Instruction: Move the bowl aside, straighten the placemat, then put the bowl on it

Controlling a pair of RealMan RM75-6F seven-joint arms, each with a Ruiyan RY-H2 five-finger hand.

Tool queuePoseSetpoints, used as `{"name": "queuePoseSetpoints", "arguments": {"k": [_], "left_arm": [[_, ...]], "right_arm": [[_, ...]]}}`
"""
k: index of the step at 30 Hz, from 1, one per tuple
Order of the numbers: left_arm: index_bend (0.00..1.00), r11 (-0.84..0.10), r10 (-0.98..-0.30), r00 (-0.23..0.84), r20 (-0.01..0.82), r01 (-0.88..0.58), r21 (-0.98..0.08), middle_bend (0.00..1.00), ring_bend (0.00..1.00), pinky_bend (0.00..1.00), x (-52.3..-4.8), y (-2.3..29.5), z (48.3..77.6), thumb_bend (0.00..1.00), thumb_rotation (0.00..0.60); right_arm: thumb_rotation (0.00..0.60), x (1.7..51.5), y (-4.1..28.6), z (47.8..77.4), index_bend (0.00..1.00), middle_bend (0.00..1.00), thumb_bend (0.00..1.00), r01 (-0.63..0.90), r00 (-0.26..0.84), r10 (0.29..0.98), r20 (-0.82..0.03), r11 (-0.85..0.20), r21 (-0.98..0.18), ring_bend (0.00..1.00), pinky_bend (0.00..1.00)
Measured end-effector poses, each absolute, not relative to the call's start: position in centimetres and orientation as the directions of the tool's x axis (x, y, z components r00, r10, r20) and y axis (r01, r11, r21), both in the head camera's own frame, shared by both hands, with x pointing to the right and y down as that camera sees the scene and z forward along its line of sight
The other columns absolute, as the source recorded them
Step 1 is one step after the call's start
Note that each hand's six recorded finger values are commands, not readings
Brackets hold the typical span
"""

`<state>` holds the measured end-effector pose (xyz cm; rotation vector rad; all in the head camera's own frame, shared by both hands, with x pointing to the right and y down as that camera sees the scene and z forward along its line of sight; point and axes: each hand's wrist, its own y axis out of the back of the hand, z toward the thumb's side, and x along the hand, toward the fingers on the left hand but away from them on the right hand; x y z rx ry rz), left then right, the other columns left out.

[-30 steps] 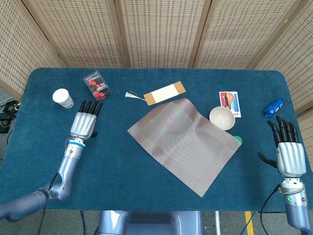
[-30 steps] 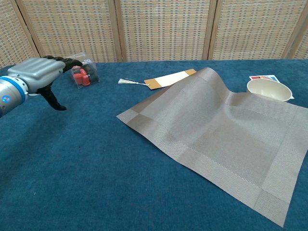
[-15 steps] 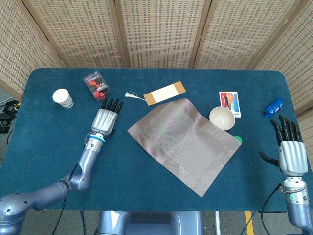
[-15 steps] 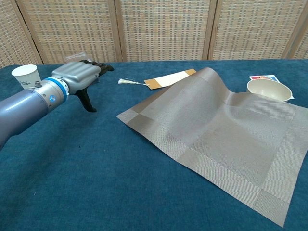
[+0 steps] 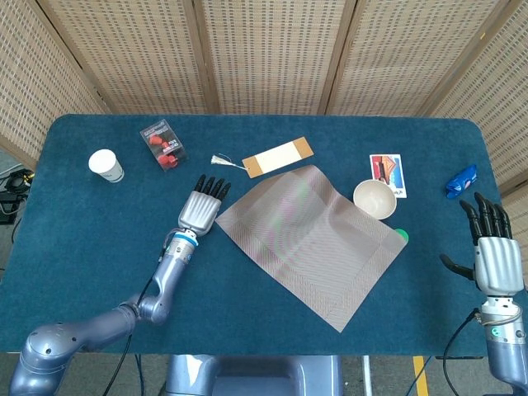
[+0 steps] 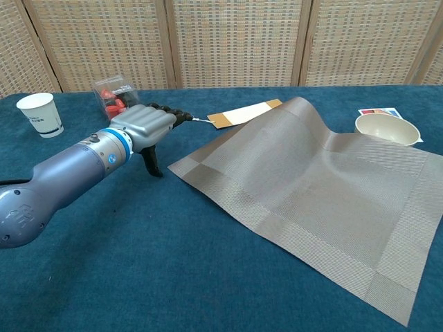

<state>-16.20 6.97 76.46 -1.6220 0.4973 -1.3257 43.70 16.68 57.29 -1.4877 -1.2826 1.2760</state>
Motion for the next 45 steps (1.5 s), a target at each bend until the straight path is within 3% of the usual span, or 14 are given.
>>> {"name": "queuePoseSetpoints", "arguments": {"k": [15,24,33,39,45], "left_arm": [[0.00,-0.455,-0.775,0.340,0.532,0.283,-0.844,0.00,0.00,0.00,-14.3,7.1,77.3,0.09,0.600],[0.00,-0.453,-0.766,0.352,0.538,0.299,-0.840,0.00,0.00,0.00,-13.6,7.6,77.8,0.33,0.600],[0.01,-0.439,-0.767,0.369,0.525,0.294,-0.849,0.00,0.00,0.00,-12.7,8.0,77.9,0.40,0.600],[0.10,-0.427,-0.765,0.392,0.510,0.285,-0.858,0.00,0.00,0.00,-11.9,8.3,77.8,0.48,0.600],[0.23,-0.403,-0.768,0.431,0.474,0.250,-0.880,0.00,0.00,0.00,-11.2,8.6,77.3,0.48,0.600]], "right_arm": [[0.600,43.8,16.6,57.2,0.12,0.00,0.17,0.215,-0.014,0.980,-0.196,-0.189,-0.958,0.00,0.00],[0.600,43.7,16.7,57.3,0.12,0.00,0.17,0.216,-0.010,0.979,-0.203,-0.196,-0.957,0.00,0.00],[0.600,43.6,16.8,57.5,0.12,0.00,0.17,0.219,-0.007,0.977,-0.211,-0.204,-0.954,0.00,0.00],[0.600,43.6,16.8,57.5,0.12,0.00,0.16,0.222,-0.007,0.978,-0.210,-0.204,-0.953,0.00,0.00],[0.600,43.5,16.8,57.4,0.13,0.00,0.16,0.228,-0.003,0.978,-0.210,-0.204,-0.952,0.00,0.00]]}}
